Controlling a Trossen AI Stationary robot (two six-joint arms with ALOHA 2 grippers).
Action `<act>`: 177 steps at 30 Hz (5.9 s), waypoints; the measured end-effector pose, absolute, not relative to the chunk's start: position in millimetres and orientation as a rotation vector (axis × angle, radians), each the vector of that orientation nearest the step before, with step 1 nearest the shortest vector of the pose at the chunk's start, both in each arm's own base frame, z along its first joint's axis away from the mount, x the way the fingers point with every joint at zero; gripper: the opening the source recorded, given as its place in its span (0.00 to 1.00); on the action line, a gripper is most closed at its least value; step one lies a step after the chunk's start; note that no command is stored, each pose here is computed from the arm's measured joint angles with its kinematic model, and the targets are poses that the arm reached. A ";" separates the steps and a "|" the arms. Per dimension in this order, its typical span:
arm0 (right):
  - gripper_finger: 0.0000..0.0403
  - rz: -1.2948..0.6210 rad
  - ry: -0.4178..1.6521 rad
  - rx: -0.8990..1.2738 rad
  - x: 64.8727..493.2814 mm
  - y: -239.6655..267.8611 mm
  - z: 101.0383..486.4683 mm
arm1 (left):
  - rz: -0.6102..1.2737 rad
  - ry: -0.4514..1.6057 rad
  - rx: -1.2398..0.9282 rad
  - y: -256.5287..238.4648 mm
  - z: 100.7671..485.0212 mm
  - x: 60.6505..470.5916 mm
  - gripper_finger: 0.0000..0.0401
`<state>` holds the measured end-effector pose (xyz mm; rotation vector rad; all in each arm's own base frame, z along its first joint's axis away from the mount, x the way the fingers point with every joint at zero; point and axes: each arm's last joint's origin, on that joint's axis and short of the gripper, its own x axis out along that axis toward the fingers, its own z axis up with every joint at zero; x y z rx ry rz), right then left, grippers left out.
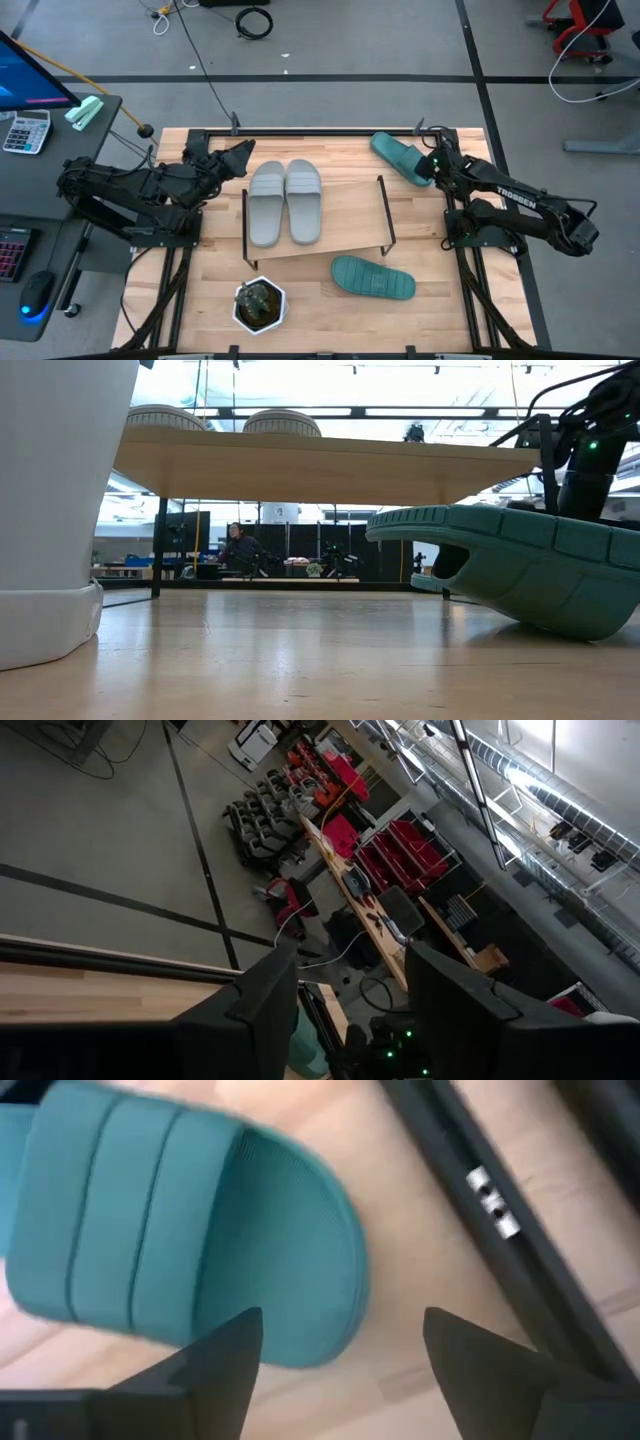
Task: Pick and place slides into the shelf
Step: Put the top green slide on the shelf
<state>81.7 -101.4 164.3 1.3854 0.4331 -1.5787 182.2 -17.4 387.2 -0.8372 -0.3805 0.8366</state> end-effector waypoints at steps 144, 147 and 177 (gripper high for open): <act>0.10 0.073 0.269 0.730 213.6 -154.8 435.6 | 0.133 -0.099 -1.139 -9.9 362.9 264.7 0.55; 0.10 0.051 0.263 0.728 212.9 -156.5 435.8 | 0.149 -0.109 -1.138 -9.4 362.8 264.6 0.55; 0.10 -0.017 0.174 0.716 208.6 -167.2 443.7 | 0.424 -0.241 -0.995 17.5 362.3 262.2 0.19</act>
